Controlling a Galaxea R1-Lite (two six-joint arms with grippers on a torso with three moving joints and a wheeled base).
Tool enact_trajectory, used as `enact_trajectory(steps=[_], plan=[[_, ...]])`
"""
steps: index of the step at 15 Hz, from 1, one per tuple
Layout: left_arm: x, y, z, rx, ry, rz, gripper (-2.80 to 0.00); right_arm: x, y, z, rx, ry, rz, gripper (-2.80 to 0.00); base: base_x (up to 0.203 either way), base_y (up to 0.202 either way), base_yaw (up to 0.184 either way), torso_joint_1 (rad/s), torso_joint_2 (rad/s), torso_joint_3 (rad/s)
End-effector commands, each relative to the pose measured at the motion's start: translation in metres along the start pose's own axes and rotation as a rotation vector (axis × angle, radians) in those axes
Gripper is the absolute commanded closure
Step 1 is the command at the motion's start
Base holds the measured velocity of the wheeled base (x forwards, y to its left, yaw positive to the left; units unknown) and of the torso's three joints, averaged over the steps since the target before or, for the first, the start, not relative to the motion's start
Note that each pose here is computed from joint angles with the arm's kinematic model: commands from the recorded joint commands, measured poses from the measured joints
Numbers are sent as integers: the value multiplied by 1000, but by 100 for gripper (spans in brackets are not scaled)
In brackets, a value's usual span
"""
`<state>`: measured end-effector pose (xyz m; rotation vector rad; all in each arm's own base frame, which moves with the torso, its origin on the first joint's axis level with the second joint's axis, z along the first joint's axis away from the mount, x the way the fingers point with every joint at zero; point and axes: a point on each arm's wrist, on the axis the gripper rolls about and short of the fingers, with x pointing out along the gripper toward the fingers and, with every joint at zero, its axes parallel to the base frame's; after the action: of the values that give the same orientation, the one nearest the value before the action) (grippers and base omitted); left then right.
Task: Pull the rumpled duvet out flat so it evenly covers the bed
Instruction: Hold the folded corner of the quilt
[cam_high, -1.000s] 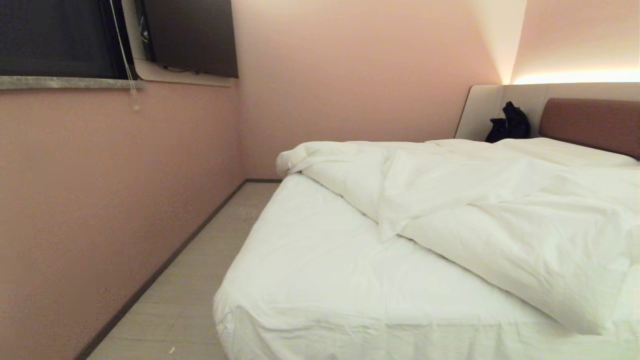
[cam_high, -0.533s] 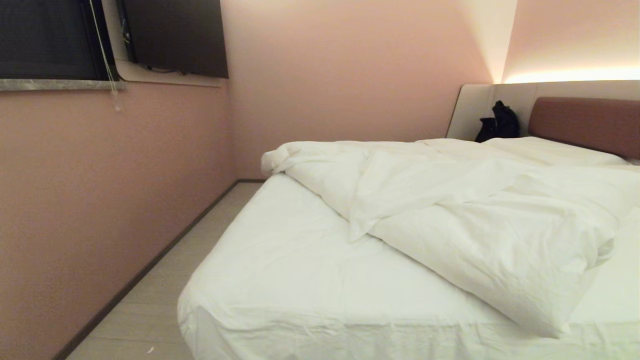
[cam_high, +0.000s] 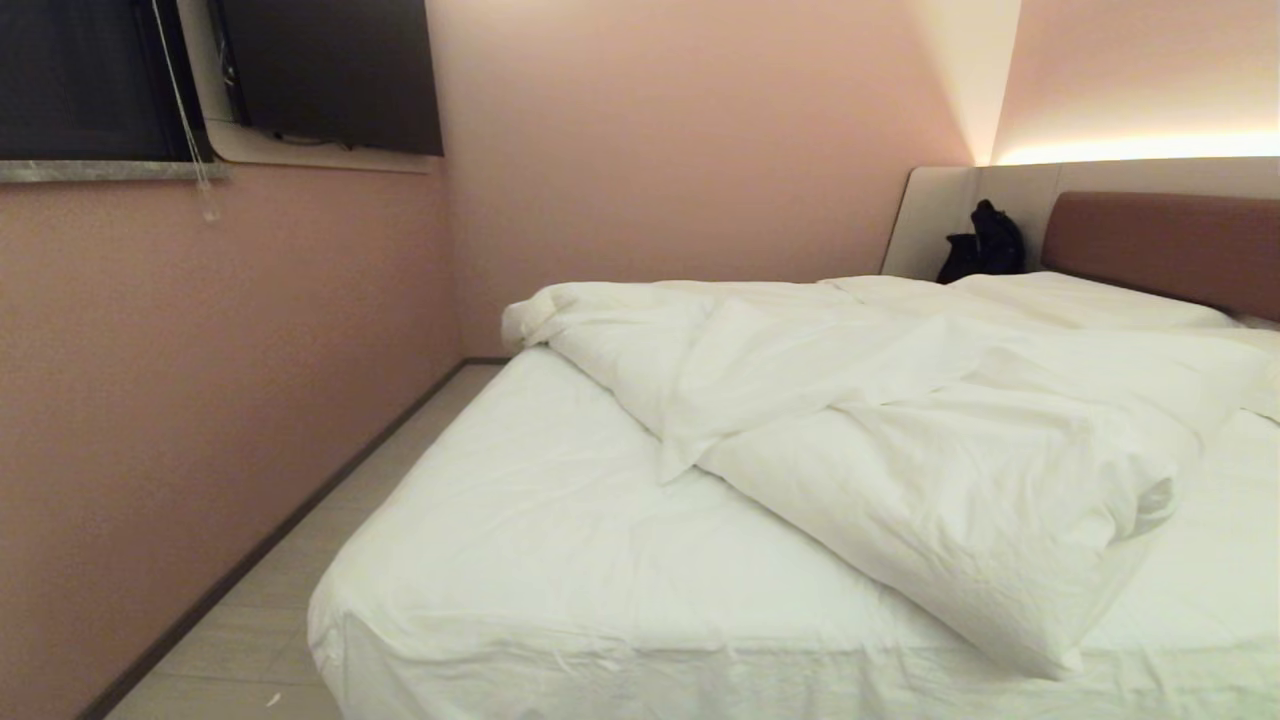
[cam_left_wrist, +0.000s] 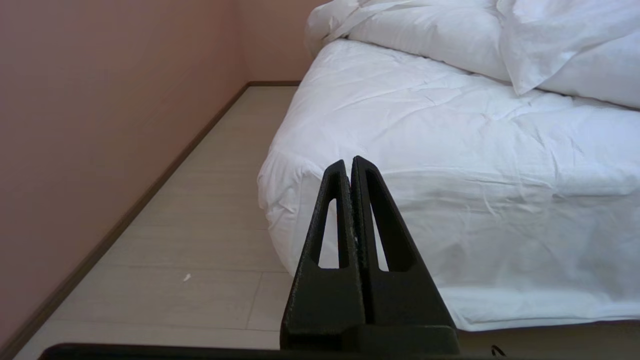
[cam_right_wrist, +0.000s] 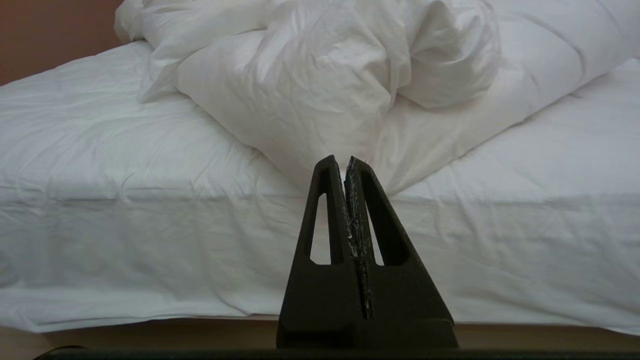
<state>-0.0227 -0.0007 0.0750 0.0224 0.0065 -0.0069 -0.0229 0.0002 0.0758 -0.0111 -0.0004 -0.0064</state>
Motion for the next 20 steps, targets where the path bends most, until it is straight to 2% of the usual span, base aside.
enact_trajectory(steps=[1, 20], plan=[[0, 0, 0, 2, 1, 1, 0, 0, 0, 0, -1, 0, 0, 0, 0, 0, 0, 0, 0, 0], [0, 0, 0, -1, -2, 1, 0, 0, 0, 0, -1, 0, -1, 0, 0, 0, 0, 0, 0, 0]])
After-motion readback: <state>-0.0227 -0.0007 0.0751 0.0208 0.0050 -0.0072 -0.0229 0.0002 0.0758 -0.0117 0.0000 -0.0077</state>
